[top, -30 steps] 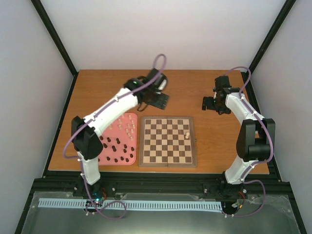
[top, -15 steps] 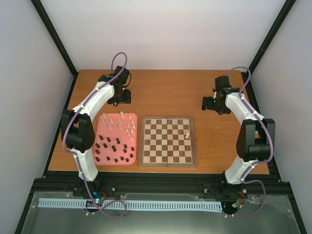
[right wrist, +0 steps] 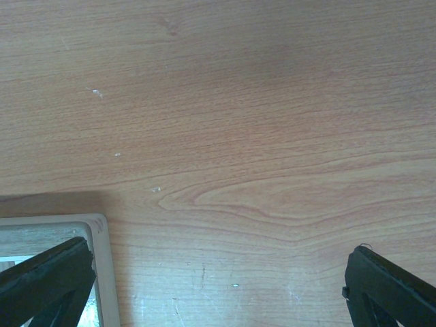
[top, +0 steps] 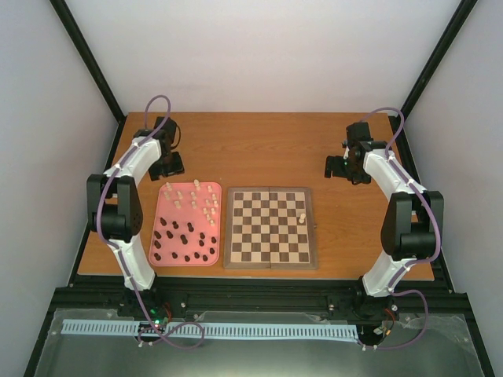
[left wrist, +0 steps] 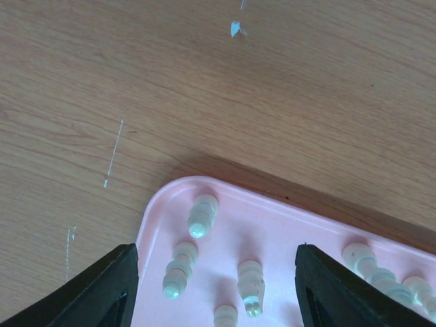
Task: Set up the chess pieces on the board
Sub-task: Pick up the chess piece from the storage box.
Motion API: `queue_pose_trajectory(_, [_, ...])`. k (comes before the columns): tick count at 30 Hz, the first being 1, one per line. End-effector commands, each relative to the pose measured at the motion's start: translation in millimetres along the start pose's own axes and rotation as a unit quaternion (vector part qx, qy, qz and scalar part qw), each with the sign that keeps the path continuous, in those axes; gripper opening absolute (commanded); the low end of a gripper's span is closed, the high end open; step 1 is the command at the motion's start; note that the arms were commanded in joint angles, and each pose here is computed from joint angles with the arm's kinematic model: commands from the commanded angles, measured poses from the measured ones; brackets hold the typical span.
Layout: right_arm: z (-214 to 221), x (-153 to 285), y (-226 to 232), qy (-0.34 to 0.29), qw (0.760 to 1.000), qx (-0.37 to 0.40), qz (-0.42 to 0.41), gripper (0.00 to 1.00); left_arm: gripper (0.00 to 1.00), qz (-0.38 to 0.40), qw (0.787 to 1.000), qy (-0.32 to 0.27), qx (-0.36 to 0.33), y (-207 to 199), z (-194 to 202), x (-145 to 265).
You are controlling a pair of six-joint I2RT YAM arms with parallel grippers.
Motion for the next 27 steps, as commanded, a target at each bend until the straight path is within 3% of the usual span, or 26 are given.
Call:
queue_pose_trajectory(1, [-2.7,1.9,-2.2,-0.003,1.0,-0.001,-0.003,1.0,0.62,0.003,1.0,-0.009,0.02,1.7,-2.1,-5.8])
queue_pose_trajectory(27, [1.5,-2.5,-6.2,0.009,1.0,0.0,0.01,1.0,0.48,0.006,0.998,0.045,0.039,11.4,6.2,-62.0])
Point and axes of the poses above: each gripper's point midway between its finger pads, its own x axis back along the fingers, its own y axis along the line the jaws close on, z = x × y, the point moved 4 cm from there along x, back along the fingers
